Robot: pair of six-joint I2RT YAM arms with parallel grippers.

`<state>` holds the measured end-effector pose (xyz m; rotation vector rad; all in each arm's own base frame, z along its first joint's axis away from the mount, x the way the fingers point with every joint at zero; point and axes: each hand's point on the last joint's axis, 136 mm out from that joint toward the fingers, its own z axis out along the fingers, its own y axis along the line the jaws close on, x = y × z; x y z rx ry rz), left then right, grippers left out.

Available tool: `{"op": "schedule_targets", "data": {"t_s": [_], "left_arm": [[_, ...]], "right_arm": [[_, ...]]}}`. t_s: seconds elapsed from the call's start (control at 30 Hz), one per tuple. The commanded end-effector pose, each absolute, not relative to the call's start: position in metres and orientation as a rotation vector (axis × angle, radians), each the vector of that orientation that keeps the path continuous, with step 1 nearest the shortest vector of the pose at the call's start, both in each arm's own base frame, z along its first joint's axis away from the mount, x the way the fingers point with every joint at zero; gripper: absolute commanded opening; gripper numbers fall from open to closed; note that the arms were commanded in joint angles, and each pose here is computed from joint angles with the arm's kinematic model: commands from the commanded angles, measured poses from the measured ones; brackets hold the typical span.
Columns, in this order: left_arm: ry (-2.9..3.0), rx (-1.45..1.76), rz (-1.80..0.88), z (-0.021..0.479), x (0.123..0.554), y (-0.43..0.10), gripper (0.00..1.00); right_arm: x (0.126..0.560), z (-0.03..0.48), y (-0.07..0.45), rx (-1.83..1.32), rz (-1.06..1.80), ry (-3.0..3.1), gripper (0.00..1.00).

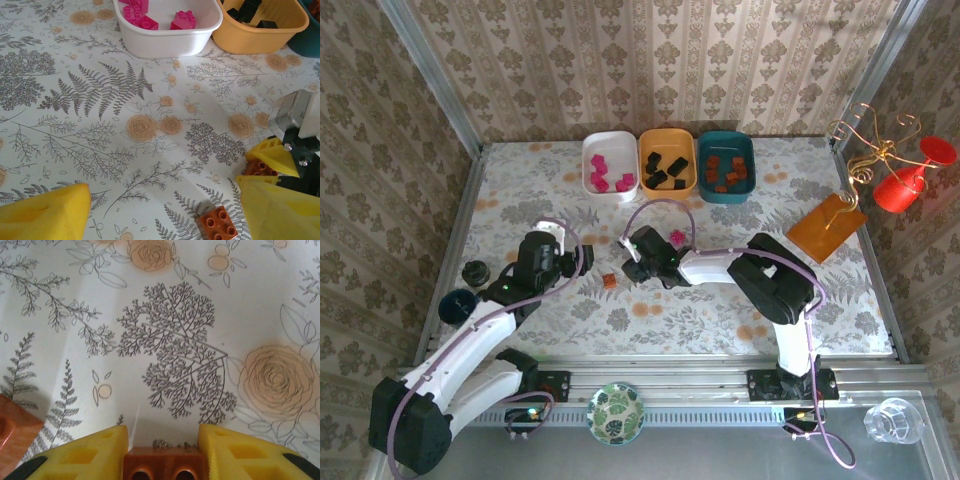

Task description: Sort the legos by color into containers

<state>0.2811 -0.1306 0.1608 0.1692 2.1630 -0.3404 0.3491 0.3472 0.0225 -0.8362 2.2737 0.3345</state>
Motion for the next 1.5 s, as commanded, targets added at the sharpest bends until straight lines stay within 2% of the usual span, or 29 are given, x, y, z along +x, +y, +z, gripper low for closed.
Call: {"op": "schedule_targets", "data": {"t_s": [0.0, 0.23, 0.43, 0.63, 0.87, 1.03, 1.2, 1.33, 1.47], "left_arm": [[2.161, 0.168, -0.349, 0.160, 0.282, -0.130, 0.80], [2.161, 0.175, -0.368, 0.154, 0.283, -0.133, 0.80], [2.160, 0.188, -0.397, 0.156, 0.282, -0.138, 0.80], [2.153, 0.190, -0.435, 0.158, 0.281, -0.142, 0.80], [2.150, 0.204, -0.515, 0.162, 0.279, -0.153, 0.80], [2.158, 0.223, -0.540, 0.164, 0.276, -0.157, 0.80], [2.164, 0.256, -0.553, 0.166, 0.272, -0.161, 0.80], [2.177, 0.283, -0.539, 0.163, 0.271, -0.161, 0.80], [2.190, 0.278, -0.499, 0.155, 0.270, -0.155, 0.81]], "right_arm": [[0.340, 0.010, 0.341, -0.803, 0.342, 2.364, 0.39], [0.335, 0.034, 0.331, -0.676, 0.409, 2.364, 0.25], [0.353, 0.083, 0.317, -0.550, 0.483, 2.307, 0.24], [0.417, 0.132, 0.231, -0.212, 0.327, 2.254, 0.27], [0.502, 0.133, 0.136, 0.147, 0.097, 2.260, 0.28], [0.555, 0.125, 0.103, 0.278, 0.031, 2.270, 0.32], [0.589, 0.126, 0.086, 0.304, -0.055, 2.288, 0.45], [0.584, 0.157, 0.101, 0.232, -0.039, 2.250, 0.60], [0.543, 0.178, 0.143, 0.068, -0.005, 2.211, 0.68]]}}
